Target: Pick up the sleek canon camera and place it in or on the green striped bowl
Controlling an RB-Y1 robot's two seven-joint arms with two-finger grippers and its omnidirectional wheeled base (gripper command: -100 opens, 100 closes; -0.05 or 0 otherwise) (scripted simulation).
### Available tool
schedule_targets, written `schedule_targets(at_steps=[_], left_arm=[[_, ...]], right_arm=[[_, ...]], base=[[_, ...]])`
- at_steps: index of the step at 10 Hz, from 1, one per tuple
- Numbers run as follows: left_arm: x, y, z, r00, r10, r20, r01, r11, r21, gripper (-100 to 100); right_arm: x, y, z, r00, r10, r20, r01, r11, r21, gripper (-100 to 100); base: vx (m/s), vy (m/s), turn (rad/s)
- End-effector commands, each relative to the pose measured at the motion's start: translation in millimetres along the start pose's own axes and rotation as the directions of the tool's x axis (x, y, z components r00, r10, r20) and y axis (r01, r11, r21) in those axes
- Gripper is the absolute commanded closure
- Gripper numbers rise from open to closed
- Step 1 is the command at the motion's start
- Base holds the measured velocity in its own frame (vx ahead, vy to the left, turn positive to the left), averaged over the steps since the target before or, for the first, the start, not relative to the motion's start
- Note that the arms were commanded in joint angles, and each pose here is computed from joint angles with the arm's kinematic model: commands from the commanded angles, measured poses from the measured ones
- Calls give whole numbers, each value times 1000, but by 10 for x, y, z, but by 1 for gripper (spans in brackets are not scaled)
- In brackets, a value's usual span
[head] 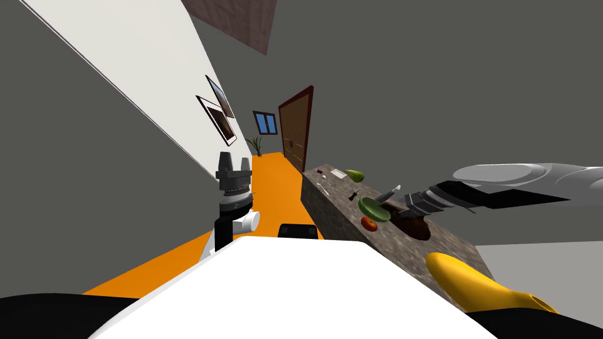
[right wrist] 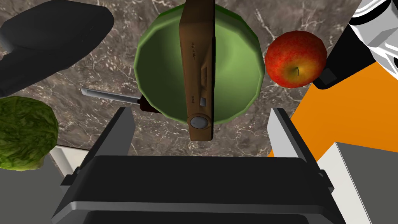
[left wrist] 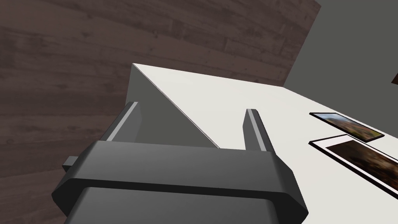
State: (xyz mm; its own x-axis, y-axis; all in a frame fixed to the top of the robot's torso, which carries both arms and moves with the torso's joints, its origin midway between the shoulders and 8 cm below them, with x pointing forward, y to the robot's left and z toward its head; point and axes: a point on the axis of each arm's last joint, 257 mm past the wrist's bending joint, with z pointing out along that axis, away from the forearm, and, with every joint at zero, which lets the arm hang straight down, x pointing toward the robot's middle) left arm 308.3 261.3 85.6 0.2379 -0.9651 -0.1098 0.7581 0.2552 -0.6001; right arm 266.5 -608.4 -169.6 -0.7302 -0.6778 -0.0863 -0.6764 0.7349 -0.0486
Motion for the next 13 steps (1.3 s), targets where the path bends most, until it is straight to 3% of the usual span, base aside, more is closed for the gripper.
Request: schedule_targets(at_steps=[1, 2, 9, 10, 11, 13], left_arm=[[0, 0, 0, 1000, 0, 0, 0, 1000, 0, 0], [0, 0, 0, 1000, 0, 0, 0, 1000, 0, 0], [0, 0, 0, 1000, 0, 0, 0, 1000, 0, 0], [0, 0, 0, 1000, 0, 0, 0, 1000, 0, 0], [0, 0, 0, 1000, 0, 0, 0, 1000, 0, 0], [0, 0, 0, 1000, 0, 0, 0, 1000, 0, 0]], right_arm=[[0, 0, 0, 1000, 0, 0, 0, 1000, 0, 0], [-155, -56, -140, 1000, -13, 3, 13, 1000, 7, -100], [-771, -188, -720, 998, -66, 13, 65, 997, 37, -100], [-684, -198, -675, 998, -61, 12, 61, 998, 36, -100], [-692, -197, -684, 998, -62, 12, 61, 998, 35, 0], [-691, -197, -683, 998, -61, 12, 61, 998, 35, 0]], base=[[0, 0, 0], [-33, 0, -100], [-61, -9, -89], [-24, -7, -8], [0, 0, 0], [0, 0, 0]])
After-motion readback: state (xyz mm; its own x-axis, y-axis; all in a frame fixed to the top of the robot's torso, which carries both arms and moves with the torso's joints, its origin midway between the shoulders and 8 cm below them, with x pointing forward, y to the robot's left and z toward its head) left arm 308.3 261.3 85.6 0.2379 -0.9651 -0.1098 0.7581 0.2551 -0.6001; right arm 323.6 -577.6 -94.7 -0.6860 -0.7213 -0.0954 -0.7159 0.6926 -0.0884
